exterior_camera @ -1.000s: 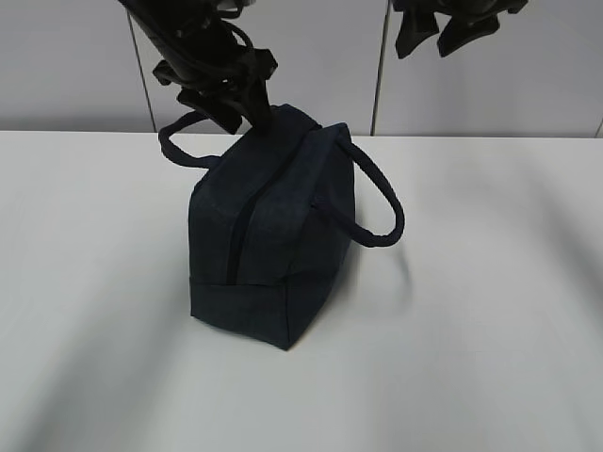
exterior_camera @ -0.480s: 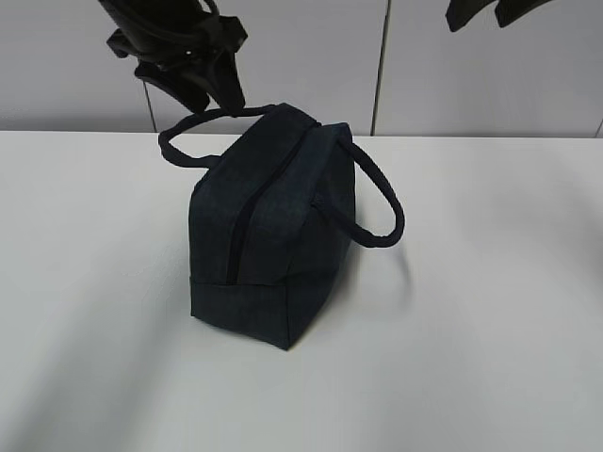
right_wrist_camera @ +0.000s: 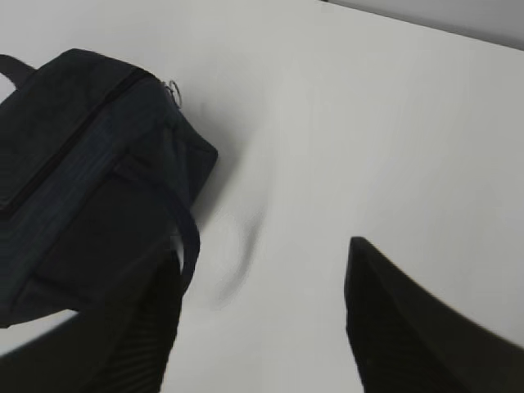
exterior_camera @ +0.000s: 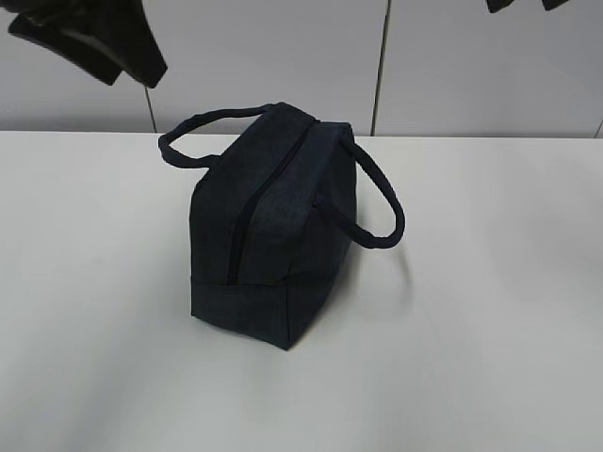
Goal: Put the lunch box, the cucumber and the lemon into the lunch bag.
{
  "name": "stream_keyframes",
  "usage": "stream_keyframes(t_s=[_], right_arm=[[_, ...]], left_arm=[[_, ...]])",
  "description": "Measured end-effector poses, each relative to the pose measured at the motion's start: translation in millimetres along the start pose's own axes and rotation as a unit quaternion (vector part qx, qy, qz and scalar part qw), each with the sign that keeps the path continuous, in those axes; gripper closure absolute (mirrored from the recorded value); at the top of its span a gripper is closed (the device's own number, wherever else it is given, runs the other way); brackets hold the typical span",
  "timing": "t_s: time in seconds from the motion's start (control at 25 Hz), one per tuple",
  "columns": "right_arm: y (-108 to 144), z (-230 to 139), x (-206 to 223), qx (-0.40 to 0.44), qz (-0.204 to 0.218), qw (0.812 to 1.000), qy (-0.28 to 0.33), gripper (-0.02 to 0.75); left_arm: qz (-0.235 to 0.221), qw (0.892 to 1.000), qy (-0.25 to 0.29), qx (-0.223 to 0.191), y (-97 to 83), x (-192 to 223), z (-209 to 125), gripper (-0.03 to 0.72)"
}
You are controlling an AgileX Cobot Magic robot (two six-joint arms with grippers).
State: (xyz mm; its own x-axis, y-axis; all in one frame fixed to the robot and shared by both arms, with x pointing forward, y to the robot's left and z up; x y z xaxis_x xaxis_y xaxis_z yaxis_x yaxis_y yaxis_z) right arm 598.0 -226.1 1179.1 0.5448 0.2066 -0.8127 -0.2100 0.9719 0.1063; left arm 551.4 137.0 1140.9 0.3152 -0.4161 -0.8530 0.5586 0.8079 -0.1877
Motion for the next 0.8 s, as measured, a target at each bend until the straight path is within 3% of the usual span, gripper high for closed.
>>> stream_keyframes(t_s=[0.2,0.44,0.8], right_arm=[[3.8,-5.4,-16.0,-0.001,0.010,1.000,-0.012,0.267],[12.1,-15.9,-48.1,-0.009,0.020,0.999,-0.039,0.267],[16.0,-83.0,-99.2,-0.019,0.021,0.998,-0.050,0.267]], left_arm=[[0.002,1.000,-0.010,0.004,-10.6,-30.3,-31.6,0.333],[0.008,0.998,-0.059,0.018,-26.6,-79.7,-67.1,0.353],[0.014,0.992,-0.117,0.035,-43.7,-127.9,-116.2,0.356]])
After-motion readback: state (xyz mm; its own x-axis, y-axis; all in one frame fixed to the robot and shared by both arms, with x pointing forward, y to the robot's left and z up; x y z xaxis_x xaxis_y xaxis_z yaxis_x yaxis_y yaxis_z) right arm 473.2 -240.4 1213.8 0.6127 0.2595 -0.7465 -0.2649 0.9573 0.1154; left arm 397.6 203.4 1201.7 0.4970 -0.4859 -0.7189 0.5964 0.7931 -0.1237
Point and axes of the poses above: a point on each arm's last joint axis where the gripper is mounted, x pointing out along that axis toward the gripper, y along the wrist's bending axis when the last joint is at zero, z = x × y, the point moved 2 cm from there along x, pointing out along that axis toward the gripper, and after that the axes turned 4 degrees about x, right-handed, at the moved point
